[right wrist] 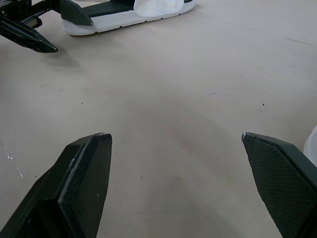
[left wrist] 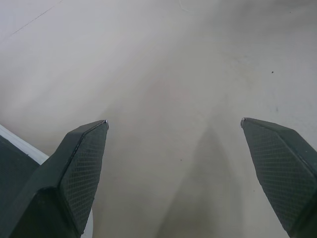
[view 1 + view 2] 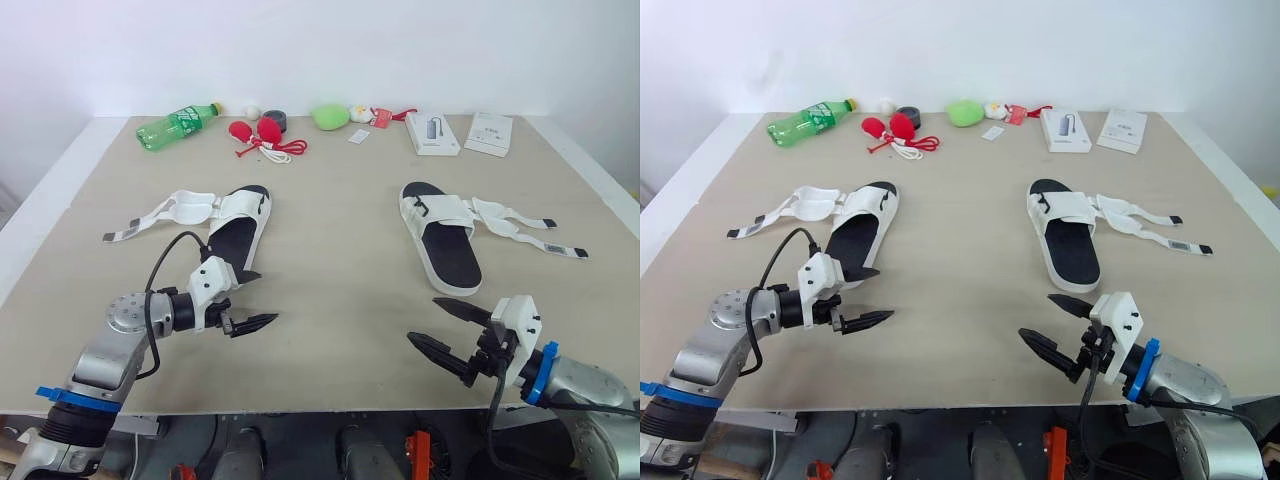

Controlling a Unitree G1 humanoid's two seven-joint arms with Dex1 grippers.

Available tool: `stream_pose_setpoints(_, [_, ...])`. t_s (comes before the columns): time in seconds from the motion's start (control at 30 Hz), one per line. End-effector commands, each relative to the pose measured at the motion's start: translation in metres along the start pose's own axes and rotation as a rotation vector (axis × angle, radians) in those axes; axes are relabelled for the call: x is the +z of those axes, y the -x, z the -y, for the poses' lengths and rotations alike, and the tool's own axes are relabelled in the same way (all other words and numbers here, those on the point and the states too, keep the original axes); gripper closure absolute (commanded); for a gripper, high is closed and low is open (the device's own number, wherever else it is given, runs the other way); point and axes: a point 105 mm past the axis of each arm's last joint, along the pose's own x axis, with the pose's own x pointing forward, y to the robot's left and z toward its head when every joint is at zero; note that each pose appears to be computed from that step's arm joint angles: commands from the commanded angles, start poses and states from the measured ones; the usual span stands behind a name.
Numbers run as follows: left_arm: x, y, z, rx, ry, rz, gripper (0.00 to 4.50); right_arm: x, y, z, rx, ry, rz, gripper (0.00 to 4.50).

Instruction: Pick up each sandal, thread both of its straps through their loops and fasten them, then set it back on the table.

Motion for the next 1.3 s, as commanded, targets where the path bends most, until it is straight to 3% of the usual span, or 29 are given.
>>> stream_pose_setpoints(0.03, [0.009,0.001,0.005,-0.021,-0.018,0.023,0.09,0.014,0.002,-0.002,-0.005,0.036,0.041,0.0])
stream_pose_setpoints(0.17, [0.016,-0.005,0.012,-0.039,0.005,0.068,0.09,0.016,0.001,-0.003,-0.042,0.018,0.054,0.0])
stream_pose_setpoints(0.57, [0.016,-0.007,0.014,-0.049,-0.014,0.06,0.09,0.017,0.004,0.005,-0.116,-0.019,0.091,0.0])
stream_pose_setpoints(0.7, [0.036,-0.013,0.02,-0.093,-0.054,0.114,0.09,0.03,0.003,0.027,-0.25,-0.048,0.149,0.0])
stream_pose_setpoints(0.9, [0.069,-0.031,0.057,-0.337,-0.071,0.192,0.09,0.05,-0.002,0.081,-0.551,-0.069,0.163,0.0])
stream_pose_setpoints(1.3, [0.085,-0.06,0.061,-0.399,-0.077,0.237,0.09,0.049,-0.057,0.102,-0.606,-0.085,0.077,0.0])
